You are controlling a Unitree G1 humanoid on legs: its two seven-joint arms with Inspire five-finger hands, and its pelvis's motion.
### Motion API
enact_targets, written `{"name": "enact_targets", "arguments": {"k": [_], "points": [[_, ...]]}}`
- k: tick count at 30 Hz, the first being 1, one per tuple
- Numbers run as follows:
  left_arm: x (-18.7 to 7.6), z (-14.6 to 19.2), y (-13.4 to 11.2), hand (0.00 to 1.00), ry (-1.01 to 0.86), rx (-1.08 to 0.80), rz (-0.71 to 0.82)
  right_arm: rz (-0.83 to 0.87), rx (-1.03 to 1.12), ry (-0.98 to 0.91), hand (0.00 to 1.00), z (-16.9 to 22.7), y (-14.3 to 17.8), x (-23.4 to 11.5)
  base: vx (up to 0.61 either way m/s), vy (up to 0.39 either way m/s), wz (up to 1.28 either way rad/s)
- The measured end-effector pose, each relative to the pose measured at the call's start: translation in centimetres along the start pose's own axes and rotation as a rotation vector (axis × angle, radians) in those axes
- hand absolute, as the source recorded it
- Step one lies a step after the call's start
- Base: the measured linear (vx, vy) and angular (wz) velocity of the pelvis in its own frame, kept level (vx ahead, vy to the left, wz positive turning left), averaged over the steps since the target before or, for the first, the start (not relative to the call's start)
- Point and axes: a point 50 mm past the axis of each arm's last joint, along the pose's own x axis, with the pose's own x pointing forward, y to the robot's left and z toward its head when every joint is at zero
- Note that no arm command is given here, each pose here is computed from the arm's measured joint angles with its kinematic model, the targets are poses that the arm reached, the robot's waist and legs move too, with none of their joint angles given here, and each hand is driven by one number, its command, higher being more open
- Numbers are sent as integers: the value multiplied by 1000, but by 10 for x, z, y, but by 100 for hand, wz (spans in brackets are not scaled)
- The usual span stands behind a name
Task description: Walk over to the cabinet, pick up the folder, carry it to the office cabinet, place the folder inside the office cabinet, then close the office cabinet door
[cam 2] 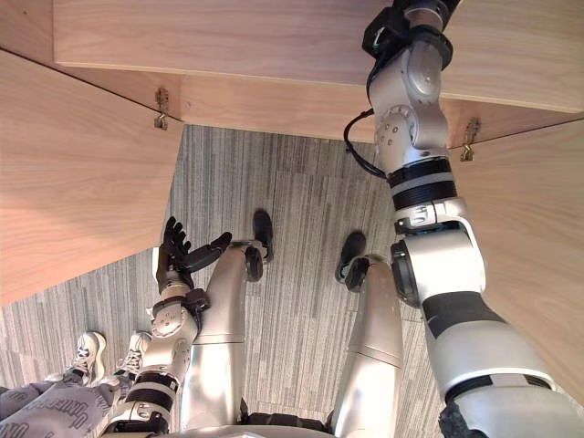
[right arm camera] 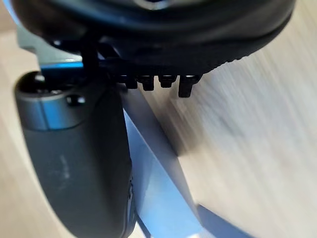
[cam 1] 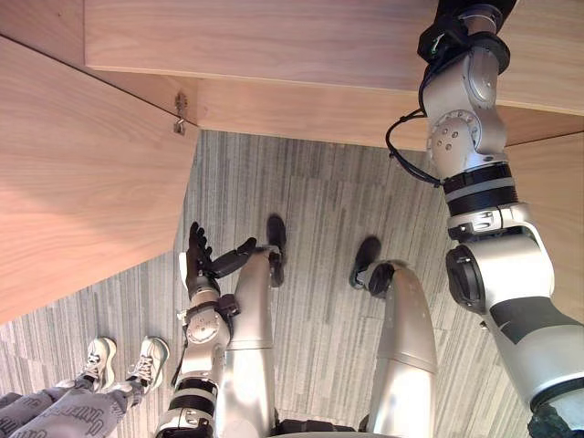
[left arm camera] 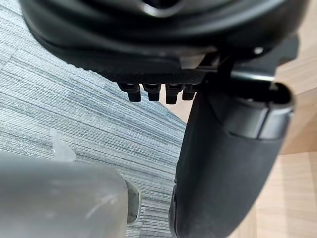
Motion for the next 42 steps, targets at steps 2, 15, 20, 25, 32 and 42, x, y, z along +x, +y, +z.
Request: {"name": "enact_targets", "arguments": {"k": [2,15,20,25,32,42], "points": [[1,0,1,100,-3,4,-6,96,-214,-23,100,3,-5,0,-6,-6,-2],[4,5,12,100,-29,56,-34,408,-896,-89,100,8,-40,-27,-3,-2,-2],[4,5,12,100,-27,61,-35,456,-1025,-86,0,3,-55,-44,-2,0,-1],[3,2,13,100,-18,89,-40,546,-1032,-62,0,-12,-65,-76,0,0,0],[2,1,12,100,-16,117,-68,597,-534,93,0,-36,-63,-112,0,0,0],[1,-2,15,100,-6,100,-18,231,-710,-291,0,-8,-42,-90,-4,-8,0]]}}
